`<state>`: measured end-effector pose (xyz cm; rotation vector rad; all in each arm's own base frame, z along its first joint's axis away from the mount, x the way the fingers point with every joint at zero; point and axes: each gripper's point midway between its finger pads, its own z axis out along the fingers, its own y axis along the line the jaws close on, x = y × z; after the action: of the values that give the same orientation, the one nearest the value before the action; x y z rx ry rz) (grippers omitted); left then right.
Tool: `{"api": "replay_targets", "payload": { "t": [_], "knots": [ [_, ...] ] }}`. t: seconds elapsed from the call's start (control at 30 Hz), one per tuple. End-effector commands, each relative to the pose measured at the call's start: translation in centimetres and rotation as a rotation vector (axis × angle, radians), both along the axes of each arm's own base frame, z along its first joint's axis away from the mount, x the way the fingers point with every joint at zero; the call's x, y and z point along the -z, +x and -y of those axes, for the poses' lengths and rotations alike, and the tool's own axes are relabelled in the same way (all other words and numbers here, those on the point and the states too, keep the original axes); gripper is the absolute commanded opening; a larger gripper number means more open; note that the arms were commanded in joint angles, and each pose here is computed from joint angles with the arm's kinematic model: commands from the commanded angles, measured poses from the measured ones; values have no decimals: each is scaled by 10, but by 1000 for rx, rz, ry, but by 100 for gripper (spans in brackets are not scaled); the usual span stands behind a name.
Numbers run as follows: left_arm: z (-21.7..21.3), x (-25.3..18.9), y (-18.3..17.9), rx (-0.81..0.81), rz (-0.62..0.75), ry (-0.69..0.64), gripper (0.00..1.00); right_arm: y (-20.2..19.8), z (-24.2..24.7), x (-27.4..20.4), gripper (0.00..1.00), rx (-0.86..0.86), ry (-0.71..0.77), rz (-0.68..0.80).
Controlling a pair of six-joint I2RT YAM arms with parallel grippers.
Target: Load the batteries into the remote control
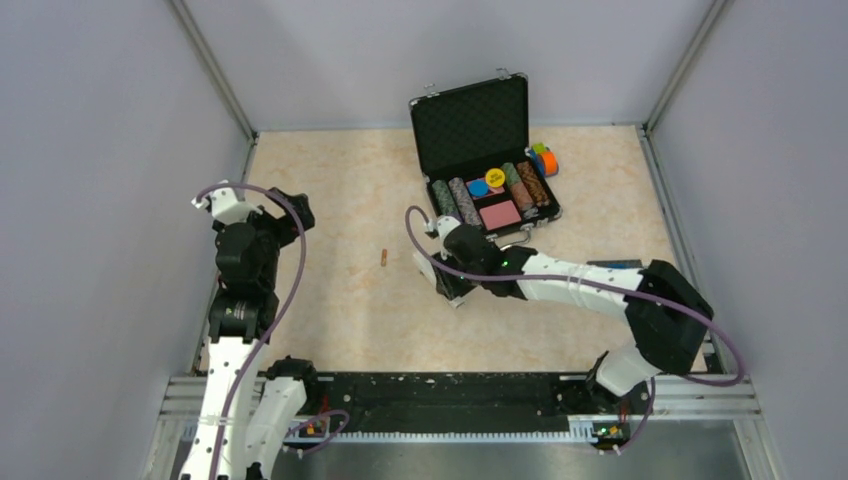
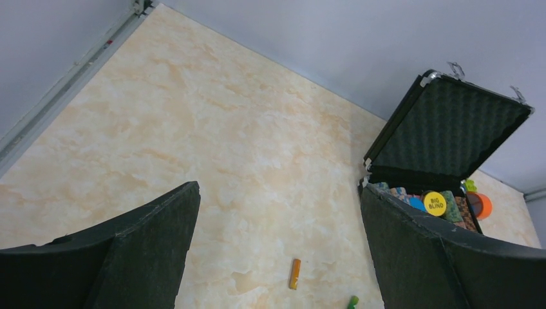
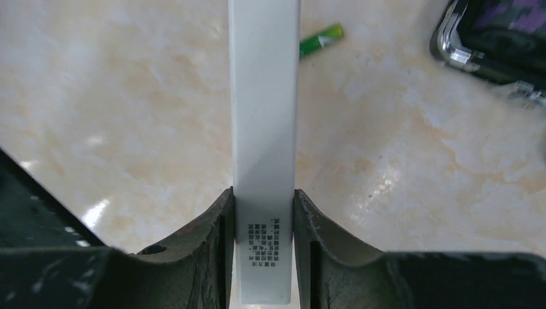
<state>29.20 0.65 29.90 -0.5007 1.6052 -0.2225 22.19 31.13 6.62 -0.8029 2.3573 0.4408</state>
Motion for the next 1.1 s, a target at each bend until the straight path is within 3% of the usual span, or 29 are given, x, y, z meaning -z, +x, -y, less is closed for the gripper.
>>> {"api": "replay_targets", "payload": {
  "t": [0.0, 0.23, 0.33, 0.47, 0.6, 0.83, 1.07],
  "knots": [
    [19, -35, 1, 98, 99, -40, 99, 19, -37, -112, 17, -58, 349, 43],
    [58, -79, -4, 319, 155, -74, 99, 23, -42, -210, 17, -138, 665, -7],
    [91, -107, -19, 525, 221, -57, 99, 16, -41, -251, 17, -194, 821, -45],
    [124, -139, -42, 740, 301, -91, 99, -6, -39, -307, 17, -333, 1031, -121],
    [138, -161, -57, 842, 350, -162, 99, -44, -31, -365, 18, -553, 1211, -124],
    [151, -197, -85, 966, 450, -266, 99, -76, -14, -416, 18, -704, 1343, -141],
    [159, -214, -112, 1067, 531, -248, 99, -76, -14, -421, 18, -695, 1361, -146]
  ]
}}
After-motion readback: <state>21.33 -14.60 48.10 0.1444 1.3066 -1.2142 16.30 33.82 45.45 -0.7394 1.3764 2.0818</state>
